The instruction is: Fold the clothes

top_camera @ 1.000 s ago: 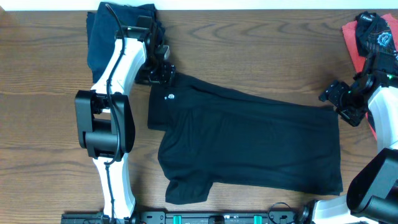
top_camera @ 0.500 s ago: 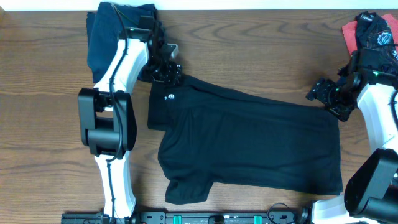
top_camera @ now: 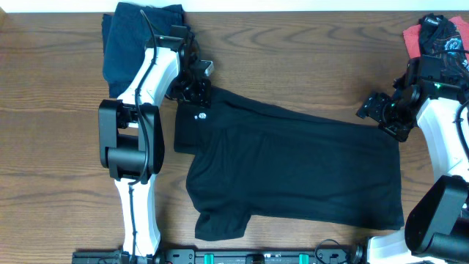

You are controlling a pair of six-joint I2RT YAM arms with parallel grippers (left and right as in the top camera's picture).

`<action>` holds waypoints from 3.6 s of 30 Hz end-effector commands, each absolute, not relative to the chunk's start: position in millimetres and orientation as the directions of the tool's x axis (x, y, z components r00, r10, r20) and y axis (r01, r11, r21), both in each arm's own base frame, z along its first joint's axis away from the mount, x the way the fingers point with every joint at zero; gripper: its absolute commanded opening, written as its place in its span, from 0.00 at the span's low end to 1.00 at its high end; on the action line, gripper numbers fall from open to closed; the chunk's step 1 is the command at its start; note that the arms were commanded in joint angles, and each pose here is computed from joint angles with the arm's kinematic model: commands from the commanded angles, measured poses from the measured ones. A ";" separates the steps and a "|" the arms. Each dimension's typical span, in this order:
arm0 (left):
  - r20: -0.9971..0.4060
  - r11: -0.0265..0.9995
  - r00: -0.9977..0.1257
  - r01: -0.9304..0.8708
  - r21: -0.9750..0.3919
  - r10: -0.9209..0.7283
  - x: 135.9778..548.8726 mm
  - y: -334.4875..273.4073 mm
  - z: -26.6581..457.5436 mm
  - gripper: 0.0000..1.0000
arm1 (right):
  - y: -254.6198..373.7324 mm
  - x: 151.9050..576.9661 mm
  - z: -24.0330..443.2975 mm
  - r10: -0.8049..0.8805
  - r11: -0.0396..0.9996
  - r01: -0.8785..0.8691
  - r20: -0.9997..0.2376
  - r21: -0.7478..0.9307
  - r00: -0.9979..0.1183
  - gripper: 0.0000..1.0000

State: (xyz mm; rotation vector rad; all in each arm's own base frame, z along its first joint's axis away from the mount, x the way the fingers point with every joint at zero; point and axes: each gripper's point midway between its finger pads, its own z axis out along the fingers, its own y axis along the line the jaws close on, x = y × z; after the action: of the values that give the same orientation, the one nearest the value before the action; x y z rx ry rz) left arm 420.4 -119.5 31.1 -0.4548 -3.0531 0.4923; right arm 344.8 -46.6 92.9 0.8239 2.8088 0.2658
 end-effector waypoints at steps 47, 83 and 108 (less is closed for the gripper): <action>0.363 0.977 -0.910 0.157 -0.146 0.200 327.2 -74.1 56.7 0.34 | -49.4 334.0 89.4 0.543 0.836 0.522 -0.123 0.169 -0.831 0.87; 0.183 0.971 -0.961 0.182 -0.154 0.209 370.3 -83.5 44.3 0.44 | -123.1 377.7 18.4 0.528 0.849 0.508 -0.212 0.143 -0.822 0.65; 0.186 0.971 -0.960 0.182 -0.154 0.209 369.6 -83.4 44.4 0.44 | -121.6 379.8 -1.5 0.527 0.850 0.509 -0.172 0.138 -0.833 0.09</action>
State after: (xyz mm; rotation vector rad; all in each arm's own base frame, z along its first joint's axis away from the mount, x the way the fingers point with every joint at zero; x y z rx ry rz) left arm 369.9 -83.3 33.9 -0.2939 -2.8970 0.2009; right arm 377.0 -120.8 -1.4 0.8034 2.8195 0.1267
